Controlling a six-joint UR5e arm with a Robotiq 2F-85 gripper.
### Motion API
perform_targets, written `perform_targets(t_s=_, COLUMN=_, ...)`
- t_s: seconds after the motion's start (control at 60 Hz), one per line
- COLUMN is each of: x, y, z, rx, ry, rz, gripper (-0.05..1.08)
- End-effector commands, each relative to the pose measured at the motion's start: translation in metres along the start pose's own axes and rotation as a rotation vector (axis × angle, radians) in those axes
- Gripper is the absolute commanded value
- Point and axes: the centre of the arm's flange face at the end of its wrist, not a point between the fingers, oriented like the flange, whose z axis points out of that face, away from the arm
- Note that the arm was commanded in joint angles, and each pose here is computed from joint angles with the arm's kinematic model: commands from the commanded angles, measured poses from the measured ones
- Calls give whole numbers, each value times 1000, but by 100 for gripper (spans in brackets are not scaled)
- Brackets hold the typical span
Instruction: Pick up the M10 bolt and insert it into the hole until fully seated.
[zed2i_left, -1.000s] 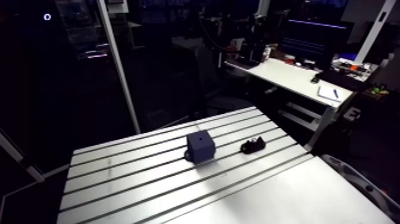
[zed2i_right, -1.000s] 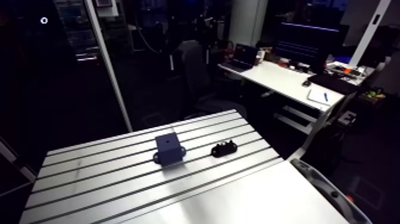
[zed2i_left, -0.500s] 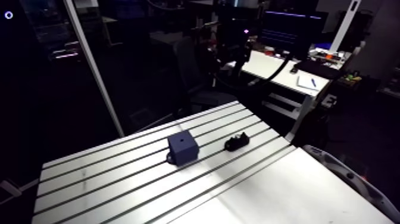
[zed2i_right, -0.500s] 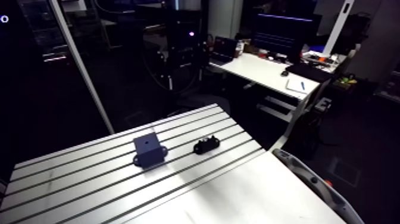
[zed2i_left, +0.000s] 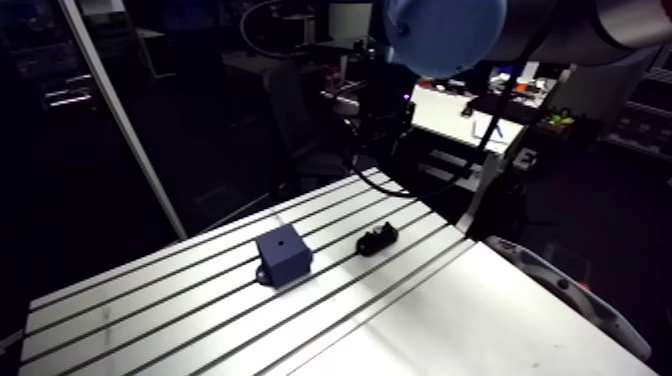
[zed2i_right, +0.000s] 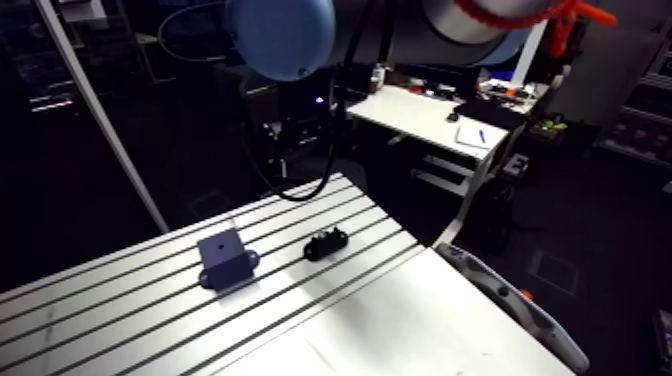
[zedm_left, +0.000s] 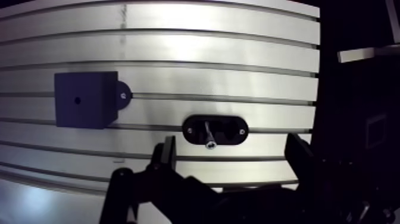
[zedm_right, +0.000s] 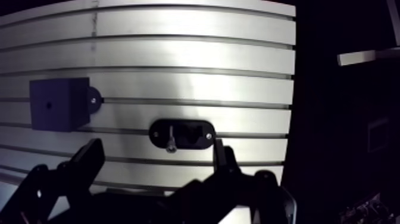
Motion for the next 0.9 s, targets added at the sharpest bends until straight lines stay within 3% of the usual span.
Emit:
perform_targets(t_s=0.017, x=-13, y=9, z=22, rx=22, ry=-12, rz=7, gripper=1)
perform_targets(t_s=0.233, x=-17, y=10, z=30, rx=28, ry=-7, rz=11, gripper=2)
perform_targets(t_s=0.3, x=-19, y=9, z=38, rx=37, ry=-21, rz=15, gripper=6)
perform_targets(t_s=0.517, x=-22, y=8, z=55, rx=40, ry=-20, rz=15, gripper=23)
perform_targets(t_s=0.583, x=-26, y=6, z=63, rx=48, ry=-32, rz=19, gripper=28)
perform_targets(t_s=0.9, x=-37, y=7, z=73, rx=59, ry=-50, rz=33, gripper=38)
